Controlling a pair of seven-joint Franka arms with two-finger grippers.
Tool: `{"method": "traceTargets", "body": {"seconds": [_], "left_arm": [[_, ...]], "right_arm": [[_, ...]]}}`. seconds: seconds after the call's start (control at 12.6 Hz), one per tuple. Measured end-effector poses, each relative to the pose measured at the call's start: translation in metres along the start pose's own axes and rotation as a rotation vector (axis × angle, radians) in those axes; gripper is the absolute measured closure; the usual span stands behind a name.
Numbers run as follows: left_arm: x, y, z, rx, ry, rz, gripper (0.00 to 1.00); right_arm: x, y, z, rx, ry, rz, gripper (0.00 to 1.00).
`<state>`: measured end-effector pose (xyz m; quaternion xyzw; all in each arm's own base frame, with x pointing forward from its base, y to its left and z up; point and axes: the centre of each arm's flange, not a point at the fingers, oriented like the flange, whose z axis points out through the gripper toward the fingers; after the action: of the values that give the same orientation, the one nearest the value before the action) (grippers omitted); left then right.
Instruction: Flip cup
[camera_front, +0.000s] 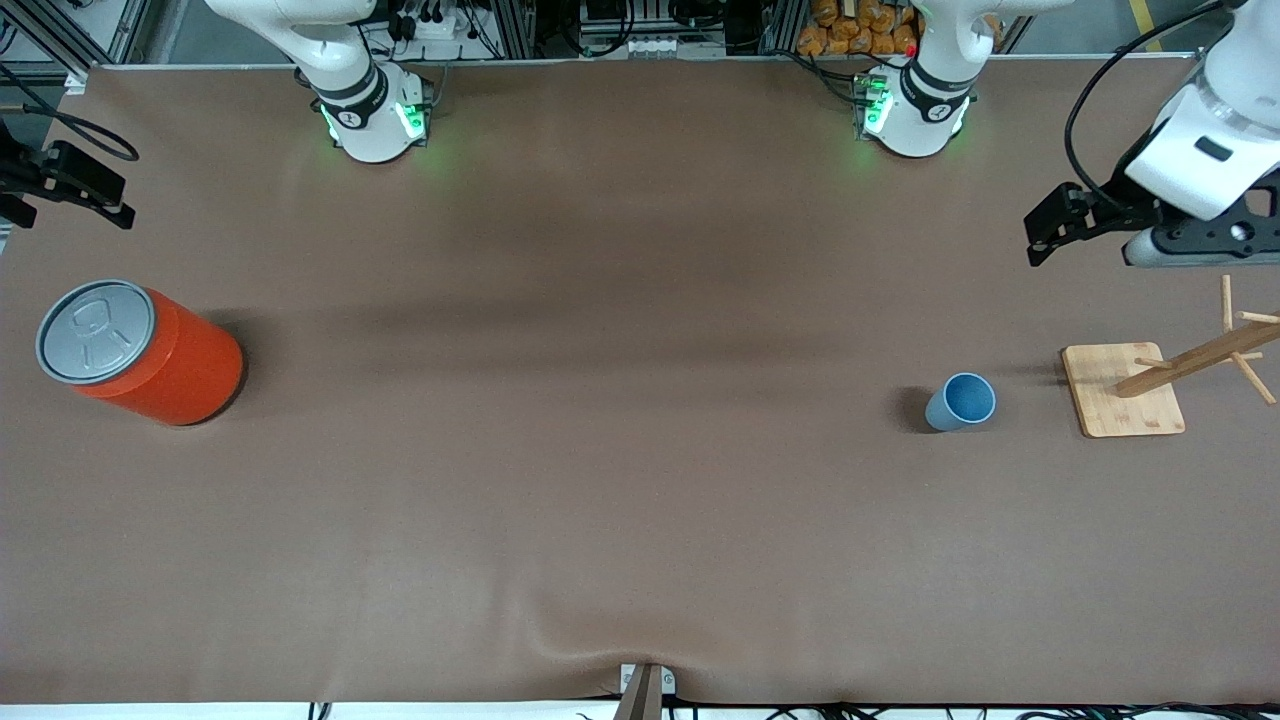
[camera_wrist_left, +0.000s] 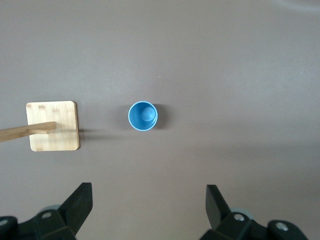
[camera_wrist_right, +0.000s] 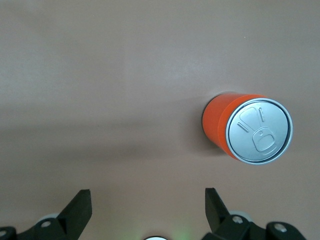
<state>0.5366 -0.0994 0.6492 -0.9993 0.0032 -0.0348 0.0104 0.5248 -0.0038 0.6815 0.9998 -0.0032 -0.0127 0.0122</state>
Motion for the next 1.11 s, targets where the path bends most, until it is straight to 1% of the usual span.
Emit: {"method": "traceTargets", "body": {"seconds": [0.16,0.4,0.55,0.71,0.95,1.11], "left_arm": [[0.001,-0.007,-0.006,-0.001,0.011,0.003,0.0],[0.003,-0.019,-0.008,0.0,0.016,0.049,0.0],[0.004,-0.041,-0.008,0.002,0.009,0.07,0.0],[0.003,-0.057,-0.007,0.004,-0.008,0.064,0.0],[-0.006,-0.056,-0.01,0.006,-0.041,0.056,0.0],[-0.014,-0.052,-0.016,0.008,-0.051,0.004,0.0]], "right_arm": [[0.0,-0.001,0.0,0.001,0.0,-0.001,0.0],[0.0,-0.001,0.0,0.001,0.0,-0.002,0.0],[0.0,-0.001,0.0,0.001,0.001,-0.002,0.0],[0.0,-0.001,0.0,0.001,0.001,-0.002,0.0],[0.0,-0.001,0.0,0.001,0.001,-0.002,0.0],[0.0,-0.001,0.0,0.002,0.001,-0.002,0.0]]}}
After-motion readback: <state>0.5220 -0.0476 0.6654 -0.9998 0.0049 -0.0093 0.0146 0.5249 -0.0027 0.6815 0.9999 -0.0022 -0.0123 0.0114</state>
